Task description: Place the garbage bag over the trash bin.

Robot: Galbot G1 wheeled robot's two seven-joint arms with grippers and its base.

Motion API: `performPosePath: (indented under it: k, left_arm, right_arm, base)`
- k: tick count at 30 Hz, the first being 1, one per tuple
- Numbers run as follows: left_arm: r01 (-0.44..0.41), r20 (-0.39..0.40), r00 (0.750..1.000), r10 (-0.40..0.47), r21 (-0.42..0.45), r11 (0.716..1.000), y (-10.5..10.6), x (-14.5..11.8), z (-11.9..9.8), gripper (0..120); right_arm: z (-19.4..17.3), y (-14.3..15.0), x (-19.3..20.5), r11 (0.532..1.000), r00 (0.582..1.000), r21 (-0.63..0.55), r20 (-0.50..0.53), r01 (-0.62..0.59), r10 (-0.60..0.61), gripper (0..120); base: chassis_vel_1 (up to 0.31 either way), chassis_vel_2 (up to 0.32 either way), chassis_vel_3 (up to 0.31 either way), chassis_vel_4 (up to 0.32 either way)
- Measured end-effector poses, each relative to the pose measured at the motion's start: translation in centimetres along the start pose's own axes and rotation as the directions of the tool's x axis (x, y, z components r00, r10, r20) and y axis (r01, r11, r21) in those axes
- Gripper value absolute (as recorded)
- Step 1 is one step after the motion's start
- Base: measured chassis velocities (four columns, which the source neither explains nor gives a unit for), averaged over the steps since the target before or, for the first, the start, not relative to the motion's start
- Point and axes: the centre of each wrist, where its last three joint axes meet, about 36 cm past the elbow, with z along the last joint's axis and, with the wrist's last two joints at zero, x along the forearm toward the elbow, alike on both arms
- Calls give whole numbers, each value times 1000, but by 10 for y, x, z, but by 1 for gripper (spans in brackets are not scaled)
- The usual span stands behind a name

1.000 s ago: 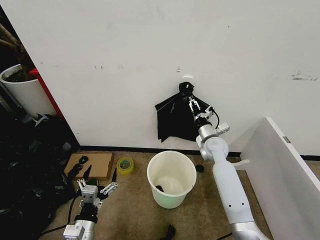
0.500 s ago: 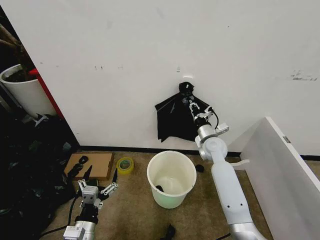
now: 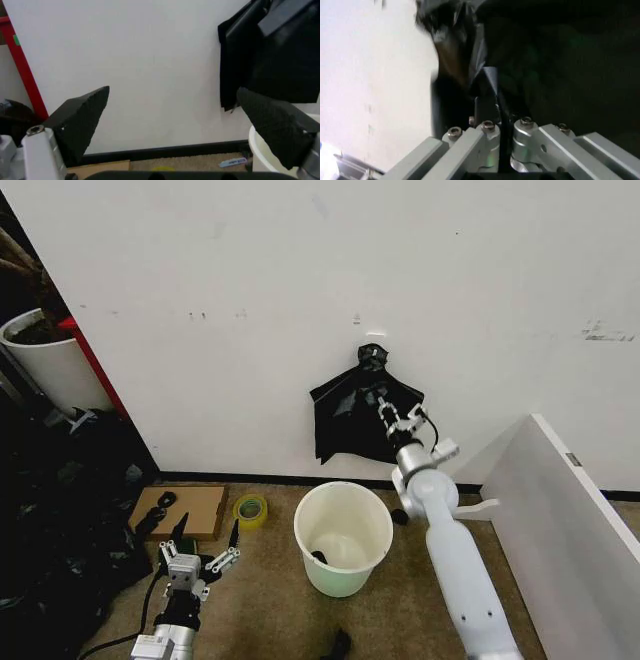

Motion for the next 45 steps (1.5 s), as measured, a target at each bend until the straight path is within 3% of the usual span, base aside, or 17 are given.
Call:
performPosePath:
  k: [19, 35, 45]
  left_arm:
    - [-10, 17, 1000, 10, 2, 1000, -1, 0, -1, 100]
    - [-11, 22, 1000, 11, 6, 1000, -1, -2, 2, 100]
    - [-10, 19, 1000, 10, 8, 1000, -1, -2, 5, 100]
  right_arm:
    - [35, 7, 89, 985, 998, 166, 1, -56, 57, 0]
    - [53, 18, 167, 905, 993, 412, 85, -108, 80, 0]
    - [59, 29, 187, 900, 993, 422, 94, -109, 76, 0]
  base:
    - [0, 0, 0, 0]
    - [0, 0, 0, 0]
    - [0, 0, 0, 0]
